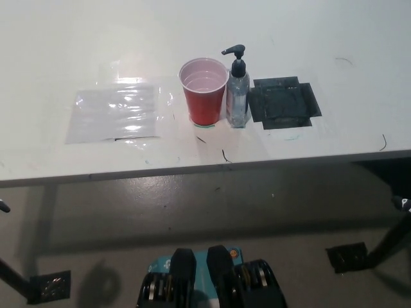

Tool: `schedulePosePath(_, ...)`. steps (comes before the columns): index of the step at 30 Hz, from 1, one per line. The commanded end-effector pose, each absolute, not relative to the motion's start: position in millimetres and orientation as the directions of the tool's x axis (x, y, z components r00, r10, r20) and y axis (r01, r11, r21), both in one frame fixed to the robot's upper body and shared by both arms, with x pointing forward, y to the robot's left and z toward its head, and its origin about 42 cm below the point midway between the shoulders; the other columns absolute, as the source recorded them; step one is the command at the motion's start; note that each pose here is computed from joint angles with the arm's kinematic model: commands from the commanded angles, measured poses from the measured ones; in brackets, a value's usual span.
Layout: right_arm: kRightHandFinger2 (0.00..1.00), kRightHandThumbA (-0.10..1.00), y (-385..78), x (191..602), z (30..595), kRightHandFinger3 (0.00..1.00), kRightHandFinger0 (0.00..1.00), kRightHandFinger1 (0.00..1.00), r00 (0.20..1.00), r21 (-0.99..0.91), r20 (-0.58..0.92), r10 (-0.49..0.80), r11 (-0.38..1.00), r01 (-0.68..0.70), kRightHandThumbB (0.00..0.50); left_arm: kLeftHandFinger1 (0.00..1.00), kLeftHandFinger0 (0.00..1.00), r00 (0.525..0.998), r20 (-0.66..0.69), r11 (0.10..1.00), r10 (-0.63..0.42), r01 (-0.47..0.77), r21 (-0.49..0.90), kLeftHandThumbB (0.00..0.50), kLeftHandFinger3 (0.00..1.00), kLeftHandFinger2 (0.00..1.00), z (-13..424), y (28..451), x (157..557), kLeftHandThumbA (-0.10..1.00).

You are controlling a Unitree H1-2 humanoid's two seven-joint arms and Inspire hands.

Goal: The robot uses its right hand to press the hand soap kept in the middle of the table to get liquid hand soap out

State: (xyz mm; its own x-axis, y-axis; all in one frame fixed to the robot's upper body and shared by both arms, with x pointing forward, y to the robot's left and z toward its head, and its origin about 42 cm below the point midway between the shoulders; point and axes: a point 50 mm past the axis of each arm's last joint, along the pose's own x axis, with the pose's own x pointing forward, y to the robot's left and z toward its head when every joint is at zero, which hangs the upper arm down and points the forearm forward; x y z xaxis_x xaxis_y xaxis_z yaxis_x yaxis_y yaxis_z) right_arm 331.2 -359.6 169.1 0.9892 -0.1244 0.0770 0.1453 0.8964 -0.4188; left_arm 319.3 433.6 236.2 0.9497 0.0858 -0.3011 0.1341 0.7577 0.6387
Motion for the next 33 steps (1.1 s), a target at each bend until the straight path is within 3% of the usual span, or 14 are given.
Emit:
schedulePosePath(1, 1.0, 1.0, -362.3, 336.2, 182.1, 1.0, 1.0, 1.0, 0.973, -0.333, 0.151, -0.177, 0.917, 0.219, 0.238, 1.0, 1.0, 0.957, -0.261, 0.753, 0.122, 0.083, 0.653, 0.0, 0.92, 1.0, 248.3, 439.7, 317.7, 0.29)
schedulePosePath(8, 1.0, 1.0, -362.0, 340.6, 186.7, 1.0, 1.0, 1.0, 0.967, -0.349, 0.187, -0.175, 0.908, 0.232, 0.202, 1.0, 1.0, 0.958, -0.26, 0.77, 0.121, 0.075, 0.634, 0.0, 0.85, 1.0, 242.6, 436.4, 314.5, 0.25)
schedulePosePath(11, 1.0, 1.0, -361.4, 341.8, 190.1, 1.0, 1.0, 1.0, 0.963, -0.338, 0.191, -0.191, 0.908, 0.248, 0.223, 1.0, 1.0, 0.959, -0.257, 0.768, 0.117, 0.077, 0.636, 0.0, 0.88, 1.0, 243.5, 435.1, 317.3, 0.25)
schedulePosePath(13, 1.0, 1.0, -361.2, 341.9, 190.1, 1.0, 1.0, 1.0, 0.962, -0.343, 0.196, -0.19, 0.906, 0.249, 0.201, 1.0, 1.0, 0.96, -0.256, 0.768, 0.115, 0.077, 0.635, 0.0, 0.88, 1.0, 243.7, 434.8, 317.4, 0.25)
schedulePosePath(19, 1.0, 1.0, -362.7, 342.7, 190.5, 1.0, 1.0, 1.0, 0.96, -0.37, 0.198, -0.196, 0.892, 0.259, 0.215, 1.0, 1.0, 0.958, -0.26, 0.771, 0.121, 0.074, 0.632, 0.0, 0.9, 1.0, 240.7, 435.3, 318.8, 0.25)
schedulePosePath(20, 1.0, 1.0, -362.1, 342.3, 191.3, 1.0, 1.0, 1.0, 0.959, -0.366, 0.204, -0.197, 0.893, 0.262, 0.199, 1.0, 1.0, 0.959, -0.258, 0.771, 0.121, 0.073, 0.633, 0.0, 0.89, 1.0, 241.1, 434.7, 318.6, 0.26)
schedulePosePath(23, 1.0, 1.0, -362.5, 342.3, 191.1, 1.0, 1.0, 1.0, 0.961, -0.367, 0.198, -0.194, 0.894, 0.256, 0.228, 1.0, 1.0, 0.959, -0.256, 0.769, 0.118, 0.075, 0.635, 0.0, 0.88, 1.0, 241.5, 434.1, 318.1, 0.25)
schedulePosePath(28, 1.0, 1.0, -362.3, 341.5, 191.0, 1.0, 1.0, 1.0, 0.96, -0.368, 0.203, -0.193, 0.894, 0.258, 0.19, 1.0, 1.0, 0.958, -0.262, 0.77, 0.116, 0.08, 0.633, 0.0, 0.89, 1.0, 240.4, 434.7, 317.2, 0.25)
schedulePosePath(33, 1.0, 1.0, -362.5, 338.8, 186.7, 1.0, 1.0, 1.0, 0.961, -0.376, 0.194, -0.197, 0.89, 0.259, 0.224, 1.0, 1.0, 0.955, -0.269, 0.776, 0.122, 0.077, 0.626, 0.0, 0.89, 1.0, 235.6, 435.6, 312.3, 0.23)
